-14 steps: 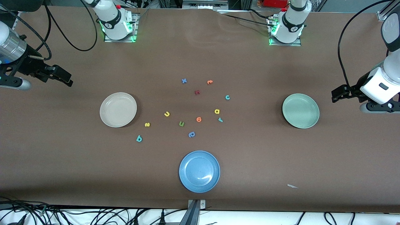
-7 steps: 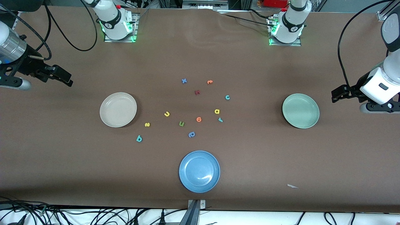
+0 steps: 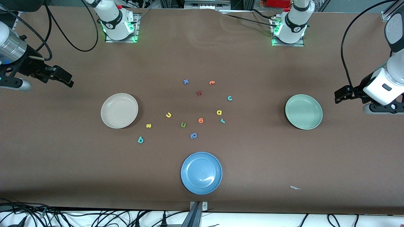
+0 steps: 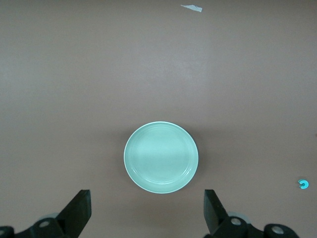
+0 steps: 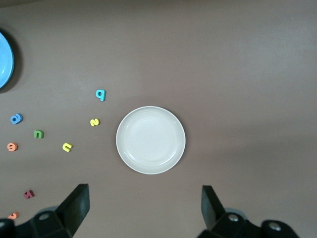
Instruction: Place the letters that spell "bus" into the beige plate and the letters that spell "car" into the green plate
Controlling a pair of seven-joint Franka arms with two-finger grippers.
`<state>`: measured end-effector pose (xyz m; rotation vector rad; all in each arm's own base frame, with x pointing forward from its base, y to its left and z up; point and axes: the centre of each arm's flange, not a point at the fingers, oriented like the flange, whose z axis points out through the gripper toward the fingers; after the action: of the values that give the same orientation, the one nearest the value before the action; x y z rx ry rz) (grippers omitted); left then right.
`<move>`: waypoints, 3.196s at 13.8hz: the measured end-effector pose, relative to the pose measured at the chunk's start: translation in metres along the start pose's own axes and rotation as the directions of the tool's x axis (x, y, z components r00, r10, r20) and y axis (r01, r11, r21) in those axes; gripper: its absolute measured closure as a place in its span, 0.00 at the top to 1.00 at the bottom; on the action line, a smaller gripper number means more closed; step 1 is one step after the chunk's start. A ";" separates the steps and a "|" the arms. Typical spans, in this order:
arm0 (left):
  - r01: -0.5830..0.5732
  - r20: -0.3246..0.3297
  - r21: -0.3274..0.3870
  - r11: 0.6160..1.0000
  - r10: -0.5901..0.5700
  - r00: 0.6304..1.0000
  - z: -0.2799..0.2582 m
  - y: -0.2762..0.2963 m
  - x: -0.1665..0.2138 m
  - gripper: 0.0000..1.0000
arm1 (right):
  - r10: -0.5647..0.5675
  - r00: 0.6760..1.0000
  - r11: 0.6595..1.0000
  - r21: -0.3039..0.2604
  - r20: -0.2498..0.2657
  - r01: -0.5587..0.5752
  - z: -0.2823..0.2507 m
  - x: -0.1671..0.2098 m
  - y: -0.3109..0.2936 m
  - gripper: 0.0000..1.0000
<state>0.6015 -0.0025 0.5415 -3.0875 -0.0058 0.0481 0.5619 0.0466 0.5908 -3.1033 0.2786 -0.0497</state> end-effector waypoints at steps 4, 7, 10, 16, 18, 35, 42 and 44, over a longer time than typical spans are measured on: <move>0.000 0.000 0.000 1.000 0.000 1.000 0.000 0.000 0.000 1.00 | -0.001 1.000 1.000 0.000 0.000 0.001 0.000 0.000 0.000 1.00; 0.000 0.000 0.000 1.000 0.000 1.000 0.000 0.000 0.000 1.00 | -0.001 1.000 1.000 0.000 0.000 0.001 0.000 0.000 0.000 1.00; 0.000 0.000 0.000 1.000 0.000 1.000 0.000 0.000 0.000 1.00 | -0.001 1.000 1.000 0.000 0.000 0.001 0.000 0.000 0.000 1.00; 0.000 0.000 0.000 1.000 0.000 1.000 0.000 0.000 0.000 1.00 | -0.001 1.000 1.000 0.000 0.000 0.001 0.000 0.000 0.000 1.00; 0.000 0.000 0.000 1.000 0.000 1.000 0.000 0.000 0.000 1.00 | -0.001 1.000 1.000 0.000 0.000 0.001 0.000 0.000 -0.001 1.00; -0.011 0.045 -0.001 1.000 0.011 0.999 0.016 0.006 0.000 1.00 | -0.022 1.000 1.000 0.000 0.004 0.022 0.001 -0.004 -0.012 1.00; -0.012 0.050 -0.007 1.000 0.013 0.999 0.017 0.007 0.000 1.00 | -0.031 1.000 1.000 0.000 0.005 0.031 0.001 -0.005 -0.017 1.00; -0.002 0.052 -0.044 0.999 0.004 0.999 0.017 0.009 0.000 1.00 | -0.035 0.999 0.999 0.000 0.005 0.035 0.001 -0.006 -0.019 1.00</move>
<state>0.6005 -0.0104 0.5237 -3.1291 -0.0039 0.1297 0.5595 0.0665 0.5905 -3.1080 0.2238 -0.0430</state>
